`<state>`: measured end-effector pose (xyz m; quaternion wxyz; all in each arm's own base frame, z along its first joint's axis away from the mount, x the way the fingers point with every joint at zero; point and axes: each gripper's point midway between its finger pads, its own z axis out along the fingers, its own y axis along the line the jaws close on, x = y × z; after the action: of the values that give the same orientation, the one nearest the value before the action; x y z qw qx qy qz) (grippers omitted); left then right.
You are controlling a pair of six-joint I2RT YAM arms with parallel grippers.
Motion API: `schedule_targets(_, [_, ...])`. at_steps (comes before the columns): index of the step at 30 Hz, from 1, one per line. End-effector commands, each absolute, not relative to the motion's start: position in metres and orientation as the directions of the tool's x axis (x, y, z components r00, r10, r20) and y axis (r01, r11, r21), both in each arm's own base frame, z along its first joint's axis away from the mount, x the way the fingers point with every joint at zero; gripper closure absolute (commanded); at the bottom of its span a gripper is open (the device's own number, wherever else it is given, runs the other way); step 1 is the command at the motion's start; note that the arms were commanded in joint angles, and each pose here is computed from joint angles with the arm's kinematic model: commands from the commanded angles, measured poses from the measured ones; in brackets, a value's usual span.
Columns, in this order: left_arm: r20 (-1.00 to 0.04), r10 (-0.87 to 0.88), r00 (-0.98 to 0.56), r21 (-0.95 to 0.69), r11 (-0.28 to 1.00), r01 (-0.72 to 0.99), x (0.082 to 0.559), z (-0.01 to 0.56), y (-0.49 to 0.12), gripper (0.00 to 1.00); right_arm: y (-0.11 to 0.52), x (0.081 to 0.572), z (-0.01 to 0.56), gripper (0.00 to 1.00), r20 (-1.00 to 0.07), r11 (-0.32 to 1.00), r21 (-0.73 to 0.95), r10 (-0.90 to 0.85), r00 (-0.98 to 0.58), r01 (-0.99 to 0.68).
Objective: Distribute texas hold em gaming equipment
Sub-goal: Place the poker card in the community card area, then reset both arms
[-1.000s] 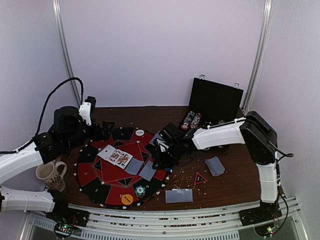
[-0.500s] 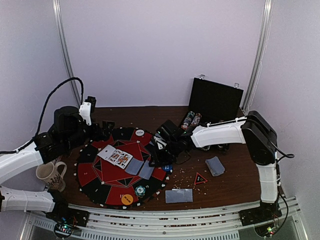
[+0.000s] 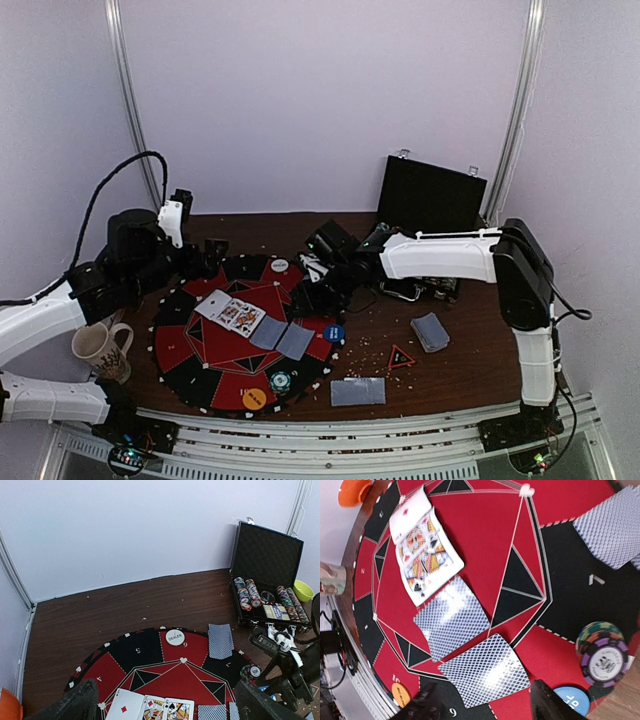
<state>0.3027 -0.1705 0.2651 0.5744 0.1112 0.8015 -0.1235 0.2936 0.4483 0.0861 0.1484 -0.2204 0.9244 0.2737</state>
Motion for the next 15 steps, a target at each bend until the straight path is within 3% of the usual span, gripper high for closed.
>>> schedule_targets(1, [-0.970, 0.045, -0.238, -0.032, 0.950, 0.312, 0.316, 0.294, -0.170, 0.02, 0.436, 0.306, 0.158, 0.21, -0.533, 0.738, 0.303, -0.393, -0.749, -0.603])
schedule_targets(2, [-0.973, 0.053, -0.226, -0.020, 0.951, 0.310, 0.320, 0.297, -0.170, 0.02, 0.433, 0.311, 0.174, 0.05, -0.566, 0.734, 0.272, -0.401, -0.720, -0.622])
schedule_targets(3, [-0.974, 0.062, -0.218, -0.007, 0.953, 0.304, 0.325, 0.299, -0.169, 0.02, 0.429, 0.316, 0.194, 0.01, -0.604, 0.730, 0.243, -0.401, -0.689, -0.638])
schedule_targets(7, [-0.975, 0.052, -0.216, -0.006, 0.966, 0.259, 0.358, 0.300, -0.152, 0.02, 0.376, 0.356, 0.269, 0.00, -0.762, 0.786, 0.120, -0.319, -0.564, -0.607])
schedule_targets(15, [-0.976, -0.046, -0.213, -0.060, 0.997, 0.056, 0.423, 0.278, -0.076, 0.02, 0.144, 0.423, 0.329, 0.00, -0.954, 0.971, 0.069, -0.002, -0.299, -0.227])
